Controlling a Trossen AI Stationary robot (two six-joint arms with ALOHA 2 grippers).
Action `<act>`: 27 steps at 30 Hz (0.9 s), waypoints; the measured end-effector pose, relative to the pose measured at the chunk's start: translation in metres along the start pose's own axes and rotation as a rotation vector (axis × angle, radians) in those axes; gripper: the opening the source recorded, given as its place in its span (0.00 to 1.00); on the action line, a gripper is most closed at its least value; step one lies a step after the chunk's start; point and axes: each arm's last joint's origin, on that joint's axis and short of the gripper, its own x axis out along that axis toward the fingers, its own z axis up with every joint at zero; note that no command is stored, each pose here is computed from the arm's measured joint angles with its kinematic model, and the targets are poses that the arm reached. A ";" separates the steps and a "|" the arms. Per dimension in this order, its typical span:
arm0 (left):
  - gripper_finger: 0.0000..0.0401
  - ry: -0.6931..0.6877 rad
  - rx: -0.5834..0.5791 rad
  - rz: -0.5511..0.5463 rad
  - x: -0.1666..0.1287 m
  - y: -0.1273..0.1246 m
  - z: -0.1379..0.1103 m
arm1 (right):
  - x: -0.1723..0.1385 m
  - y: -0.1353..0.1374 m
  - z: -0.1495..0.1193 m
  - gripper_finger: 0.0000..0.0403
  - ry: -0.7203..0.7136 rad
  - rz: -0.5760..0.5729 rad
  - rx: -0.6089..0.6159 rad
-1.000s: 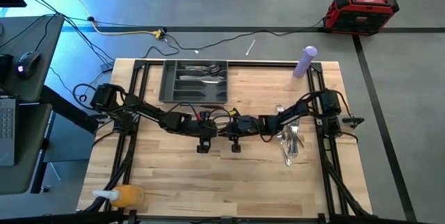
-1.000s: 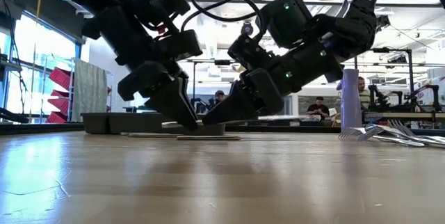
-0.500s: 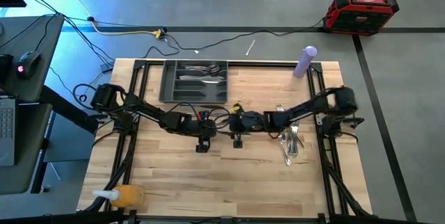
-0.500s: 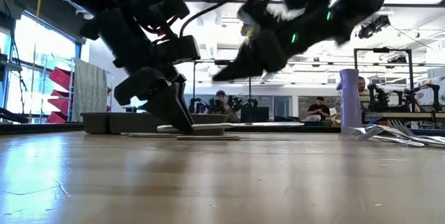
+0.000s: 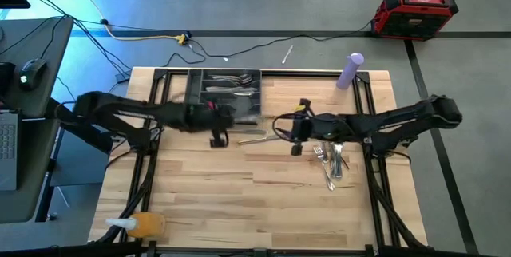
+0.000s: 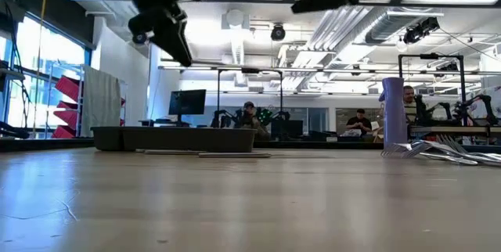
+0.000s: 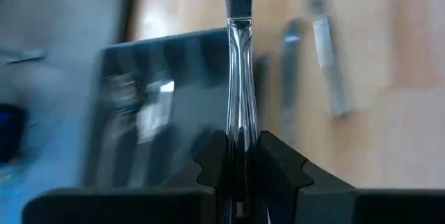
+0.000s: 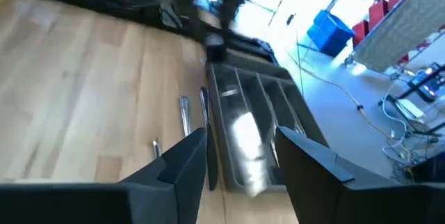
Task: Sort silverware
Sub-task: Put the silver knife into the organizing bin
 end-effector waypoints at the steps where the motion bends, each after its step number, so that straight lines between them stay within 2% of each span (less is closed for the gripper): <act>1: 0.10 0.020 0.010 0.018 -0.003 0.012 -0.001 | -0.003 0.000 0.001 0.38 -0.003 0.003 -0.001; 7: 0.10 0.212 0.136 0.042 0.009 0.076 -0.026 | -0.009 0.000 0.004 0.37 -0.022 0.009 -0.013; 13: 0.10 0.269 0.088 -0.039 0.030 0.115 -0.054 | -0.009 0.001 0.003 0.37 -0.013 0.013 -0.012; 18: 0.10 0.355 0.104 -0.067 0.056 0.129 -0.068 | -0.009 0.001 0.003 0.37 -0.016 0.020 -0.011; 27: 0.13 0.501 0.136 -0.061 0.114 0.131 -0.081 | -0.008 0.001 0.003 0.37 -0.015 0.022 -0.004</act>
